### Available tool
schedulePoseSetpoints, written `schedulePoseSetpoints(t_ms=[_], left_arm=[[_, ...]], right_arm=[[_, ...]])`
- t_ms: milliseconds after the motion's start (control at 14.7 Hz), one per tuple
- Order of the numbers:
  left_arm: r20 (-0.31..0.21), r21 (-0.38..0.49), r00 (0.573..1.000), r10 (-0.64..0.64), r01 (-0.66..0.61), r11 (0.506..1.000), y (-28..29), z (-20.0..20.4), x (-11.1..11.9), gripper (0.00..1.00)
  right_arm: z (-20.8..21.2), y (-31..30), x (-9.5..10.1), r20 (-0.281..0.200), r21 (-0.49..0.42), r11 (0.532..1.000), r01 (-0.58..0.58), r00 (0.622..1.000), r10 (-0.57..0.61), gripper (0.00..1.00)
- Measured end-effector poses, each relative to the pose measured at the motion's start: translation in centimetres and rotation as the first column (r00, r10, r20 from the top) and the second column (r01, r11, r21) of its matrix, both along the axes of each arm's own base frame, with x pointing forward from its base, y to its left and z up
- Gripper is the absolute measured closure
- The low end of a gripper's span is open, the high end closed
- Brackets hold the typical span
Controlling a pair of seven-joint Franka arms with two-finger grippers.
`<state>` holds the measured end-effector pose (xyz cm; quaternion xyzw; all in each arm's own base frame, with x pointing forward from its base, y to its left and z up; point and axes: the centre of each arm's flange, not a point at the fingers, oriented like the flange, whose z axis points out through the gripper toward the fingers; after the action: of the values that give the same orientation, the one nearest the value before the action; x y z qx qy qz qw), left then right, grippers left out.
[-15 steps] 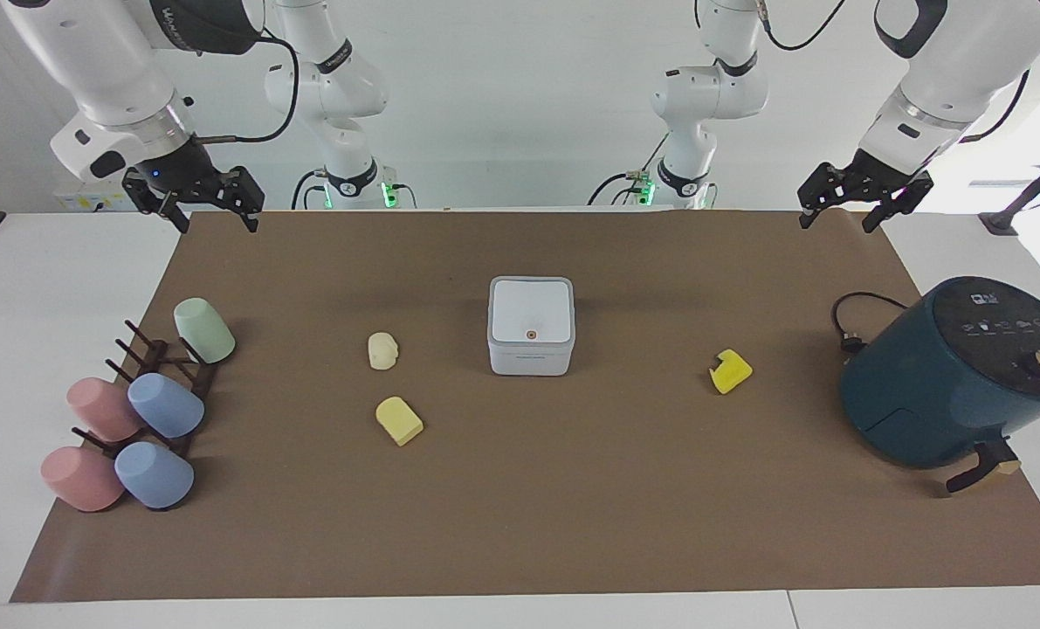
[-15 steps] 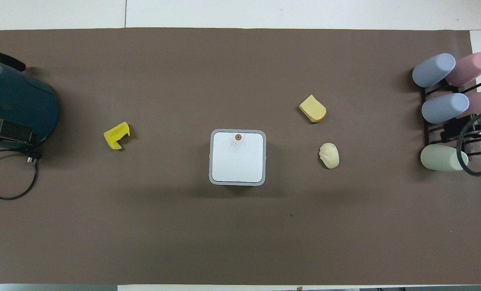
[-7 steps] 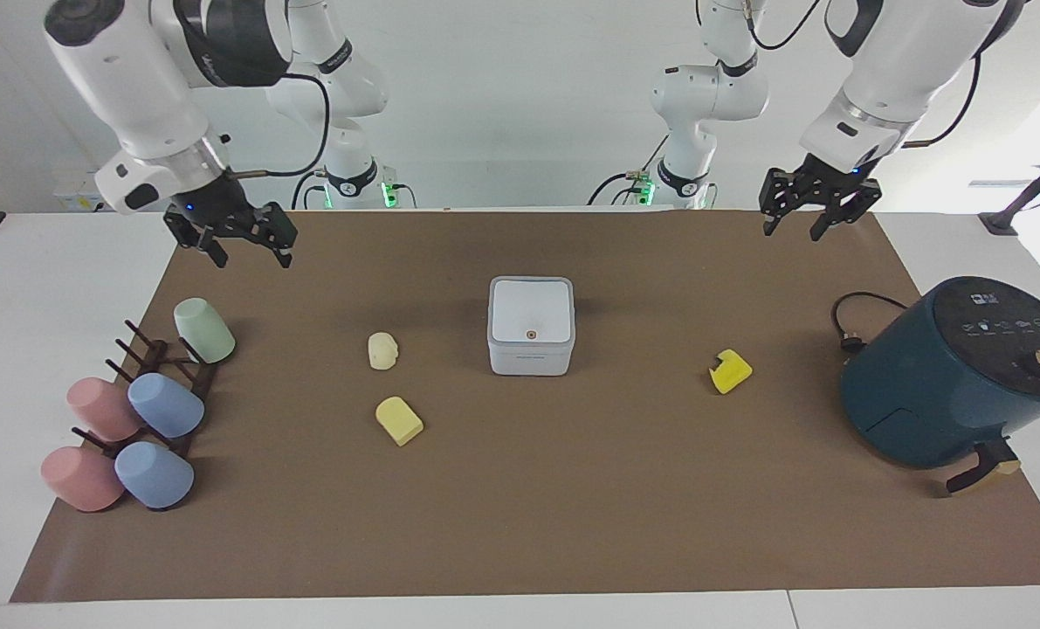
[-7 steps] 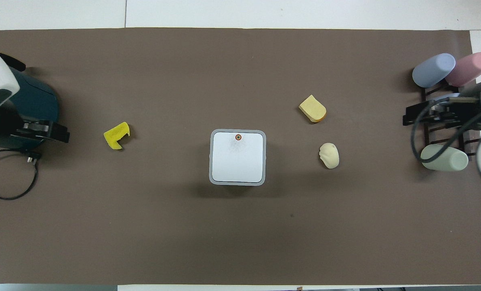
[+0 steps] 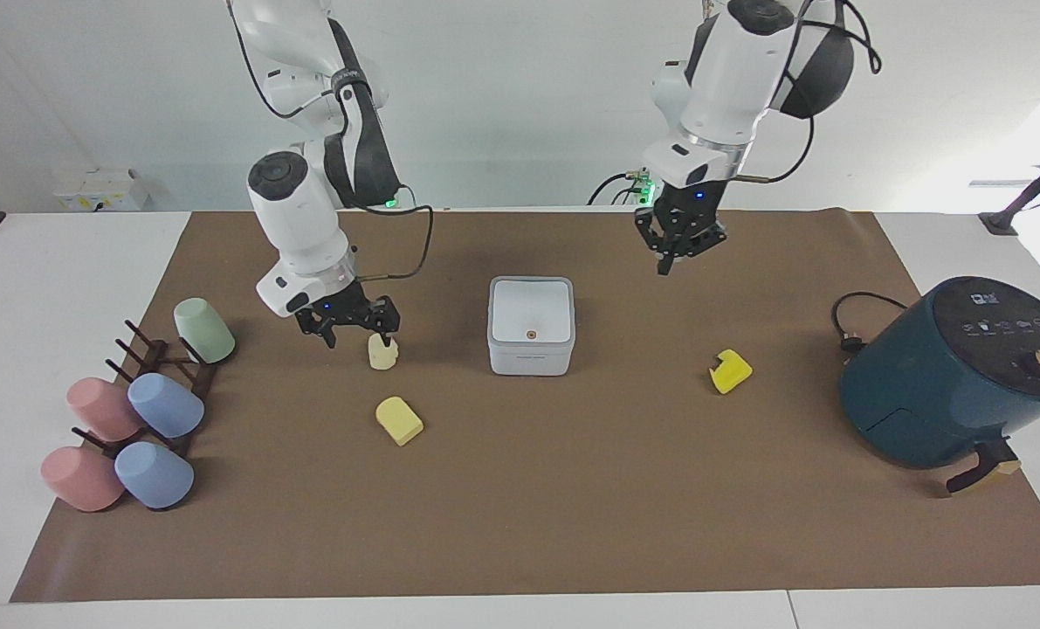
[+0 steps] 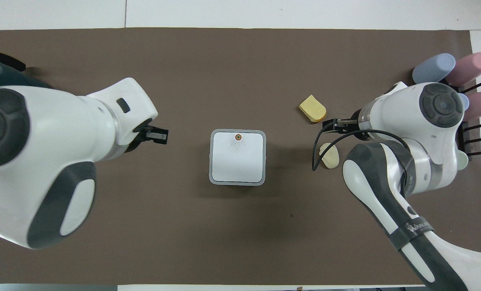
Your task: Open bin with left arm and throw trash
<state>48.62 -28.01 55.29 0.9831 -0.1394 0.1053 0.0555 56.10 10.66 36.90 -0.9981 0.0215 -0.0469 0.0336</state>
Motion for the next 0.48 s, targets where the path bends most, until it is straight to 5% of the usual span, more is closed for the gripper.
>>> schedulePoseSetpoints(t_ms=[475], left_arm=[[0.068,-0.08,0.996,-0.059,0.064,0.995,-11.1,-10.8,-1.9,0.99]], right_arm=[[-6.0,0.2,-2.0,-0.032,-0.013,0.999,-0.03,0.999,0.029,0.01]])
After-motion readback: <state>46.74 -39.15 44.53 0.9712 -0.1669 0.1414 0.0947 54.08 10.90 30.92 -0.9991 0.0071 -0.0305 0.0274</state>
